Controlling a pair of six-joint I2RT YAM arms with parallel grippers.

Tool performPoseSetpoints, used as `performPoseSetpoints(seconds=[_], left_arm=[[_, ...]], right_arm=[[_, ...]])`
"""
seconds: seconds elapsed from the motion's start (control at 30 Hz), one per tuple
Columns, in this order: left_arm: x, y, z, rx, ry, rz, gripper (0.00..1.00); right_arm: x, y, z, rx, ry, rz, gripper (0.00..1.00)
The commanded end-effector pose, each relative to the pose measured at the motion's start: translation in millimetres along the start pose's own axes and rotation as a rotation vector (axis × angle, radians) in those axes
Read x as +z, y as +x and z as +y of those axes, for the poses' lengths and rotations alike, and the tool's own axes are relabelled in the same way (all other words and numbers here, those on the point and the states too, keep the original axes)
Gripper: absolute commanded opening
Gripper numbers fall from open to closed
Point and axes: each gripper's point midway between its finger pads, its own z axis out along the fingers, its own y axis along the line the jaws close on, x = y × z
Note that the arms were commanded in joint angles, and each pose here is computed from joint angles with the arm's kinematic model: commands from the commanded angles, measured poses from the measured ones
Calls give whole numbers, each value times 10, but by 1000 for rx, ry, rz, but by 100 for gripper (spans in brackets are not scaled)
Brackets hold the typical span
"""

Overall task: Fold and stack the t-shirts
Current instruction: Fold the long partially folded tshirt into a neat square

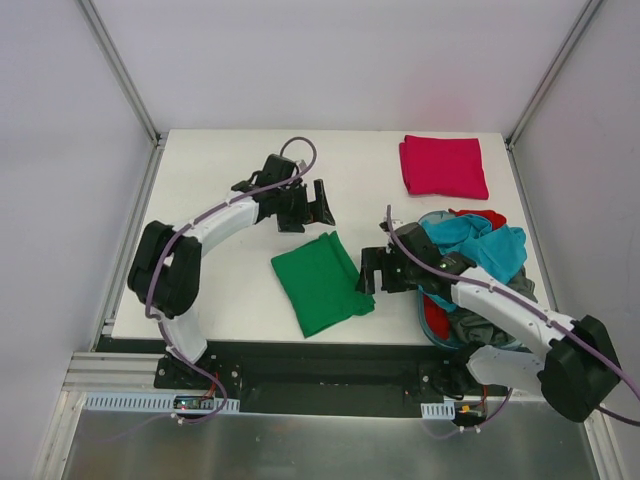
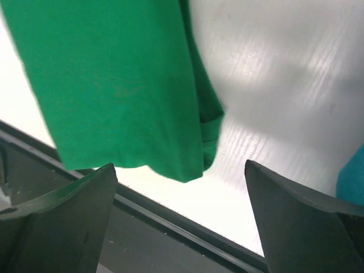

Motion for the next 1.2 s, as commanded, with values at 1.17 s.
performPoseSetpoints(seconds=[1.17], left_arm=[[-607, 1775, 465, -201, -146, -8, 99]], right_arm=[[518, -1280, 383, -415, -25, -45, 96]])
